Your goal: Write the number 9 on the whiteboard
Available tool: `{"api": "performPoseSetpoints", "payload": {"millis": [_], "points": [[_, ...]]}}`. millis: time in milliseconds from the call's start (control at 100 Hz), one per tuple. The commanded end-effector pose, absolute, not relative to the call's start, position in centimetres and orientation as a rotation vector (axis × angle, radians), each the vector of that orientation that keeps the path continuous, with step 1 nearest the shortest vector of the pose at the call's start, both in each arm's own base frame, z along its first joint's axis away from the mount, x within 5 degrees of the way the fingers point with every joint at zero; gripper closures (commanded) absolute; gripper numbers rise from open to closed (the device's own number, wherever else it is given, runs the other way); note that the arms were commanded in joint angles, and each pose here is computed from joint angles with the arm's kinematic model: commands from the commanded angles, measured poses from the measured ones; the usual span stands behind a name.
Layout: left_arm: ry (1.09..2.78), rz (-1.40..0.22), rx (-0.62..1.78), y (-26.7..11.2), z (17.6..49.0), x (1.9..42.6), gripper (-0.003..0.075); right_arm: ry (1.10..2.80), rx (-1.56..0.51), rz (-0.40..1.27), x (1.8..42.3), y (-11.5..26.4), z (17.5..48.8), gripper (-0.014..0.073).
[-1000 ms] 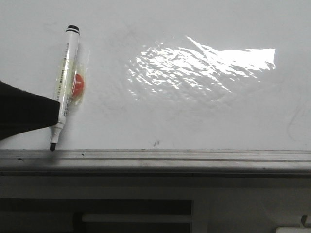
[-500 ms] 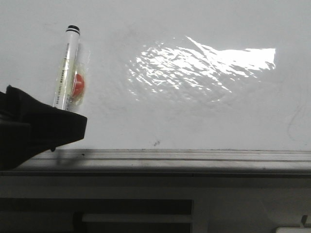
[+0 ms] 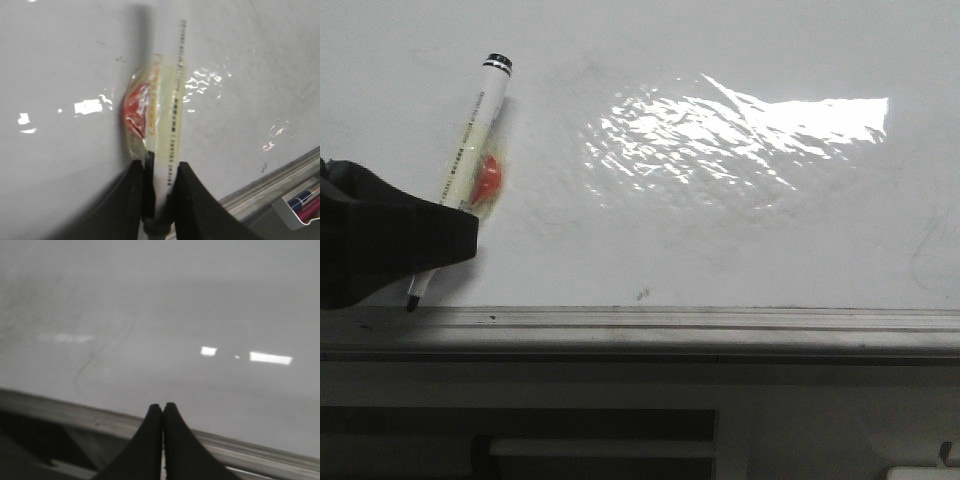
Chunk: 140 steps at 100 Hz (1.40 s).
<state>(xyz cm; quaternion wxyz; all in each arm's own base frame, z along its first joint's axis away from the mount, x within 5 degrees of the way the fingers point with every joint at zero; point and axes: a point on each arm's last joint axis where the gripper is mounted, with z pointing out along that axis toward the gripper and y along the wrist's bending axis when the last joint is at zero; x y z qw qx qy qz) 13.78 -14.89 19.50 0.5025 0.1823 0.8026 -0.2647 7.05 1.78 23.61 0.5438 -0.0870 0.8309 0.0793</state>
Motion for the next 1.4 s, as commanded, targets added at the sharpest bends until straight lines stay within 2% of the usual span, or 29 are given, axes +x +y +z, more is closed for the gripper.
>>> {"api": "performPoseSetpoints", "payload": {"millis": [0, 70, 180, 250, 310, 410, 470, 660, 1000, 1390], "points": [[1.916, -0.657, 0.363, -15.0, 20.1, 14.3, 0.0739, 1.905, -0.385, 0.202, 7.6, 2.8, 25.6, 0.0656], [1.915, -0.653, 0.375, -15.0, 20.1, 14.3, 0.0741, 1.906, -0.533, 0.242, 8.0, 3.9, 26.1, 0.0656], [1.894, -0.647, 0.434, -15.2, 20.2, 14.1, 0.0741, 1.896, -0.656, 0.321, 8.7, 5.8, 27.3, 0.0652], [1.852, -0.642, 0.536, -15.5, 20.3, 13.9, 0.0741, 1.892, -0.725, 0.373, 9.2, 7.2, 28.4, 0.0608], [1.779, -0.638, 0.659, -15.9, 20.7, 13.5, 0.0741, 1.883, -0.774, 0.418, 9.6, 8.4, 29.5, 0.0498], [1.627, -0.625, 0.879, -16.4, 21.4, 12.5, 0.0741, 1.850, -0.836, 0.471, 10.0, 10.2, 31.5, 0.0258], [1.537, -0.625, 0.960, -16.6, 21.8, 12.1, 0.0741, 1.838, -0.864, 0.496, 10.2, 11.1, 32.5, 0.0196], [1.265, -0.670, 1.080, -17.3, 23.4, 10.9, 0.0741, 1.806, -0.923, 0.560, 10.3, 13.3, 35.1, 0.0235], [1.214, -0.678, 1.133, -17.6, 23.2, 10.6, 0.0741, 1.848, -0.962, 0.584, 11.7, 16.1, 35.0, 0.0249], [1.189, -0.670, 1.195, -17.6, 22.9, 10.2, 0.0741, 1.870, -0.926, 0.634, 12.5, 17.5, 34.3, 0.0255]]}}
